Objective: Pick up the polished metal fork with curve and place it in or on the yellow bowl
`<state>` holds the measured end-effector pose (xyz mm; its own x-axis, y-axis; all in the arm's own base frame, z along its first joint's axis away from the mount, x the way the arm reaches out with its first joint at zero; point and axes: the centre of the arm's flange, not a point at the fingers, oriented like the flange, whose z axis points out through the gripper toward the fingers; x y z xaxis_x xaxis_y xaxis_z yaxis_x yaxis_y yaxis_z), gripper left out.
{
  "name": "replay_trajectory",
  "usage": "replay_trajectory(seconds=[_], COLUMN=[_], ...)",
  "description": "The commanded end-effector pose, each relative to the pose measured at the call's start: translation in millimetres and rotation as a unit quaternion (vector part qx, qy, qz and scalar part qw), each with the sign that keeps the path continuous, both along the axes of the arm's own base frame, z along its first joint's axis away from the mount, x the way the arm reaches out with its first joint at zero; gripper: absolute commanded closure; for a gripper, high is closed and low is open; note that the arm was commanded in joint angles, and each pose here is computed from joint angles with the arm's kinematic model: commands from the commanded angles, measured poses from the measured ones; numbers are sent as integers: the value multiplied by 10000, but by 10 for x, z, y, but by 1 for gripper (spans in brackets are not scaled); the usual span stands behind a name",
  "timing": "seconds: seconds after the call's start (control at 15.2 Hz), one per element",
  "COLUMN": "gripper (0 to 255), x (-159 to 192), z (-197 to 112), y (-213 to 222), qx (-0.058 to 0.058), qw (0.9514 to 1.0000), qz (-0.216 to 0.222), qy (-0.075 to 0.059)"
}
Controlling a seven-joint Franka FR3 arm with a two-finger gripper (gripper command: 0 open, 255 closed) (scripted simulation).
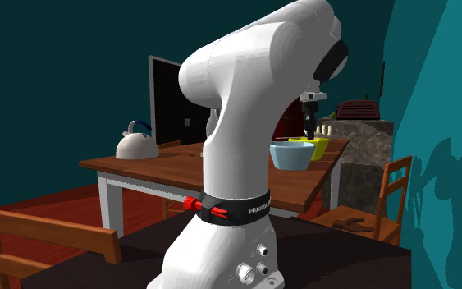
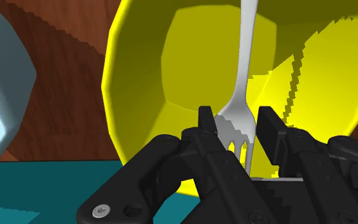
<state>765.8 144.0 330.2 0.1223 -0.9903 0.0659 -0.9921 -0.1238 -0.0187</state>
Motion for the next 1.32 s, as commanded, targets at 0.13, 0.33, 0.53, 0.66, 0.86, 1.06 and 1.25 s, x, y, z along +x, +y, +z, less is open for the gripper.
replay_trajectory(seconds=[0.13,0.33,0.53,0.66,0.86,1.06,1.25], gripper=[255,0,0,0,0,0,0], x=[-1,-1,-1,-1,-12,-14,-15], z=[-7,-8,-8,-8,388,492,492], y=[4,4,4,4,29,36,36], qx=[1,1,1,1,1,1,1], qw=[10000,10000,10000,10000,10000,10000,10000], qz=[1,1,1,1,1,1,1], qy=[-1,-1,-1,-1,-1,-1,-1])
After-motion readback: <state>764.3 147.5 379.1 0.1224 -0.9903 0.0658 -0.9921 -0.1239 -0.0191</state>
